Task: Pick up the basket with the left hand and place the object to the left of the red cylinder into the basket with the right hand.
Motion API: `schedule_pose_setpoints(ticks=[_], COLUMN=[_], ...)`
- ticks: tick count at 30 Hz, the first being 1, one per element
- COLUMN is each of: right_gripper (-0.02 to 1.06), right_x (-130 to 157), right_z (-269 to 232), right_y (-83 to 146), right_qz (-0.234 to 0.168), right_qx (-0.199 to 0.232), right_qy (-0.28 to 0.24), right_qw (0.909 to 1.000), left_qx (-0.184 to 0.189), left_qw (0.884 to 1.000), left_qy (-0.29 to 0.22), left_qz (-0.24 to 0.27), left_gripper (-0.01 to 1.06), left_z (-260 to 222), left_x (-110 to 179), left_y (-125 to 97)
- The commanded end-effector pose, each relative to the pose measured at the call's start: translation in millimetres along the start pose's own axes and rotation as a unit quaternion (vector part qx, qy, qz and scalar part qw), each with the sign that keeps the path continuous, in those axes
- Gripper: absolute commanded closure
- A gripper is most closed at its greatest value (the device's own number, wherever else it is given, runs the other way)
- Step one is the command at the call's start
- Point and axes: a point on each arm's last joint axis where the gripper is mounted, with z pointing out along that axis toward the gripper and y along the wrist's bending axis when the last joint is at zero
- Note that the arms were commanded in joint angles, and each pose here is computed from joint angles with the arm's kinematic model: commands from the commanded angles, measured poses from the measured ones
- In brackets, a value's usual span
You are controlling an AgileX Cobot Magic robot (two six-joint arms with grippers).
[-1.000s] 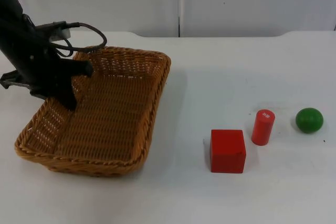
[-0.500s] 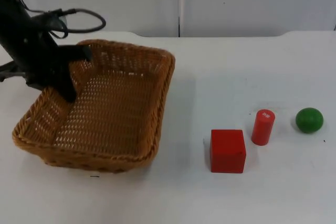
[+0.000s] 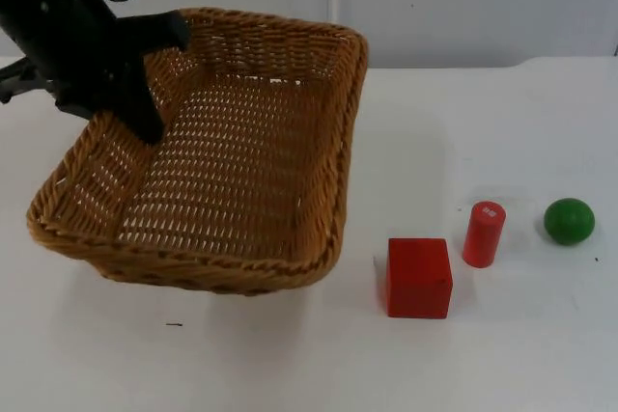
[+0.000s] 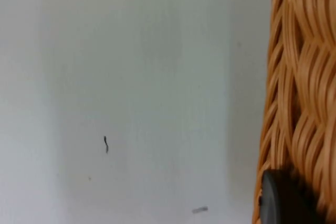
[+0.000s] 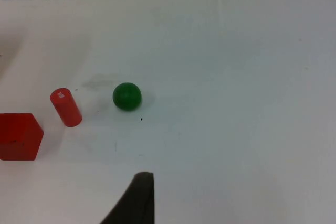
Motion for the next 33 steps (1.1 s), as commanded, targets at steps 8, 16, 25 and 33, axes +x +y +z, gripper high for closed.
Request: schedule_pose_setpoints(ticks=[8, 16, 25, 33], right_gripper=[-0.01, -0.01, -0.01, -0.01], right_x=[-0.5, -0.5, -0.5, -0.5], right_z=[-0.4, -0.4, -0.4, -0.4], right_y=[-0.1, -0.1, -0.1, -0.1], right_qz=[0.001, 0.001, 0.001, 0.001], right_qx=[0.003, 0.003, 0.003, 0.003], right_qy=[-0.004, -0.004, -0.004, -0.004], right_qw=[1.0000, 1.0000, 1.0000, 1.0000], left_qx=[0.012, 0.013, 0.021, 0.013], left_qw=[0.999, 0.999, 1.000, 1.000], left_qy=[-0.019, -0.024, 0.007, -0.021], left_qz=[-0.042, -0.036, -0.011, 0.011], left_gripper=[1.05, 1.05, 1.05, 1.05], left_z=[-32.6, -57.1, -87.5, -118.7], left_x=[40.8, 74.9, 104.3, 124.0], left_y=[-12.9, -19.0, -29.6, -37.5])
